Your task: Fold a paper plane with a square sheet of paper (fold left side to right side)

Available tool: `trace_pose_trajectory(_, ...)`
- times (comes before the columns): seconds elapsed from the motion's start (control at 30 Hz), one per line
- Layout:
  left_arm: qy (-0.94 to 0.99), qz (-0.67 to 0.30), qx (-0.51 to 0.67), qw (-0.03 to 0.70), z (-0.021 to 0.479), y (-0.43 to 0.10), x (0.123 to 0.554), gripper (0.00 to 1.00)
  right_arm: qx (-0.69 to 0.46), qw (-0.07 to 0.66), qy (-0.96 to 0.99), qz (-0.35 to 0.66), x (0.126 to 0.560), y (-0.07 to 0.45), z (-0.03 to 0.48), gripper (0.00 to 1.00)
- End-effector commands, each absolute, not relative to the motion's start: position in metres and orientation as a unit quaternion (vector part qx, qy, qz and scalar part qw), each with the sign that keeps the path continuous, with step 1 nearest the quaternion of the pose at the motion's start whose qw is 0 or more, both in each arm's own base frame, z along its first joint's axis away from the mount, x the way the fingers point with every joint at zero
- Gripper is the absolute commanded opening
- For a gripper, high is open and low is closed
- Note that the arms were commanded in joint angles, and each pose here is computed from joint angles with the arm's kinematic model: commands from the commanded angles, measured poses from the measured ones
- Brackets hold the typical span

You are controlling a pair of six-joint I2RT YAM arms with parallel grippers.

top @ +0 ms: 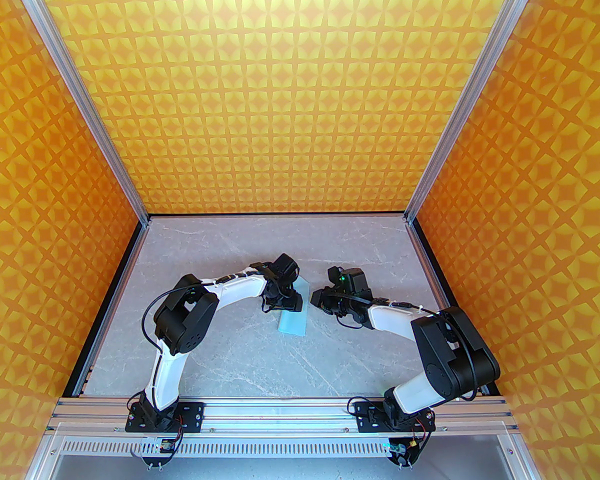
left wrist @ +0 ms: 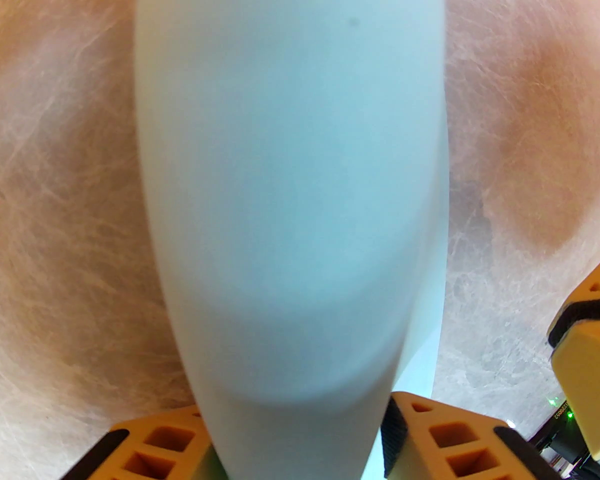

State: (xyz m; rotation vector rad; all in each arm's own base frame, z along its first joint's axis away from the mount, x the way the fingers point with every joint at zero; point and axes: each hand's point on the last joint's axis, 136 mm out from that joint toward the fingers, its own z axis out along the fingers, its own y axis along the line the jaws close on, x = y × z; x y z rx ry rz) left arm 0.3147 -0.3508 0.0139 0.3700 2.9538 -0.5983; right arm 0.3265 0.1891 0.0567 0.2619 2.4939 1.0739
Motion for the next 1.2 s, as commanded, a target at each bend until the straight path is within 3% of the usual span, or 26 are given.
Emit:
trace_pose_trajectory(0.0, 0.982, -0.139, 0.124, 0.018, -0.069, -0.330, 0.305, 0.52, 0.095, 0.203, 0.895, 0.386, 0.329, 0.188, 0.056, 0.15)
trace_pose_trajectory(0.6, 0.985, -0.127, 0.118, 0.001, -0.082, -0.333, 0.298, 0.53, 0.096, 0.203, 0.893, 0.390, 0.328, 0.188, 0.055, 0.15)
trace_pose_trajectory(1.03, 0.986, -0.118, 0.120, -0.006, -0.091, -0.335, 0.294, 0.54, 0.110, 0.183, 0.879, 0.426, 0.329, 0.200, 0.045, 0.00)
trace_pose_trajectory(1.17, 0.986, -0.118, 0.120, -0.006, -0.090, -0.336, 0.294, 0.54, 0.111, 0.179, 0.875, 0.437, 0.332, 0.206, 0.043, 0.00)
